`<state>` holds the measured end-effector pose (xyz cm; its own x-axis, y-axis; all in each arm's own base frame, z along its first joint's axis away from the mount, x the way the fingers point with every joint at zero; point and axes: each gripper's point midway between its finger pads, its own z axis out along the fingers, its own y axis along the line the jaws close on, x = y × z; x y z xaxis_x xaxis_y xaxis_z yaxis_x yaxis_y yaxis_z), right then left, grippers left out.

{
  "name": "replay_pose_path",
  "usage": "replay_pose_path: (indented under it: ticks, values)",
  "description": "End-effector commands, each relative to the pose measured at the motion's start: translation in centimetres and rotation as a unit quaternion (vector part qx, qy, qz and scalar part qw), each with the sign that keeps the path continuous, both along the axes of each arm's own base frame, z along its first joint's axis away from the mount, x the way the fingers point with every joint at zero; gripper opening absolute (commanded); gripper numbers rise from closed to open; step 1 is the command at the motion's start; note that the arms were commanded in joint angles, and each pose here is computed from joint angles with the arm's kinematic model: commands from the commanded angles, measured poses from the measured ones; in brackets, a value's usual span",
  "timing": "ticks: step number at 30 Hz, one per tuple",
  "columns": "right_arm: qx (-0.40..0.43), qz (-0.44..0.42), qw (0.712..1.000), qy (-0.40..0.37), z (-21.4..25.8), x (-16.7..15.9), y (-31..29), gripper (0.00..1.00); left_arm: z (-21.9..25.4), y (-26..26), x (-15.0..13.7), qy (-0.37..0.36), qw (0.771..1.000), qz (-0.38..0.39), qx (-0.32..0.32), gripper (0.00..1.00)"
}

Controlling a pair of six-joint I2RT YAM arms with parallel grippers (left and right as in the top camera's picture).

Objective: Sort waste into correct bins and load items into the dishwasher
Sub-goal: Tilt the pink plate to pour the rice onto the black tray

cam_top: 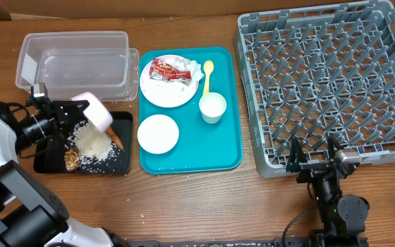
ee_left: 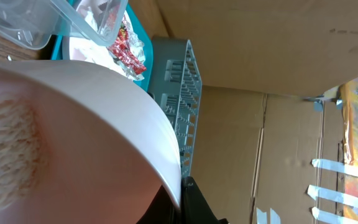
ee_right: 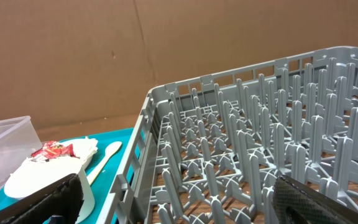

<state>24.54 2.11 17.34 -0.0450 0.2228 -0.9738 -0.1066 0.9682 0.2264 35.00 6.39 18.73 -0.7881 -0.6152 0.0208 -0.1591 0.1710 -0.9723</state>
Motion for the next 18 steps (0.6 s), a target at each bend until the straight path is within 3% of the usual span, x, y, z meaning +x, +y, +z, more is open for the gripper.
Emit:
replay_pose_path:
  ticks: [1,8,18]
  values:
    - [0.000,-0.001,1.000,-0.002,-0.18,0.01,-0.07,1.00,1.28,-0.16,-0.12,-0.028,1.000,0.000,-0.010,0.04]
    - [0.000,-0.001,1.000,-0.002,-0.18,0.01,-0.07,1.00,1.61,-0.37,-0.26,-0.027,0.999,0.000,-0.023,0.04]
    - [0.000,-0.001,1.000,-0.002,-0.18,0.01,-0.07,1.00,0.87,0.04,0.01,-0.036,0.999,-0.003,0.012,0.04]
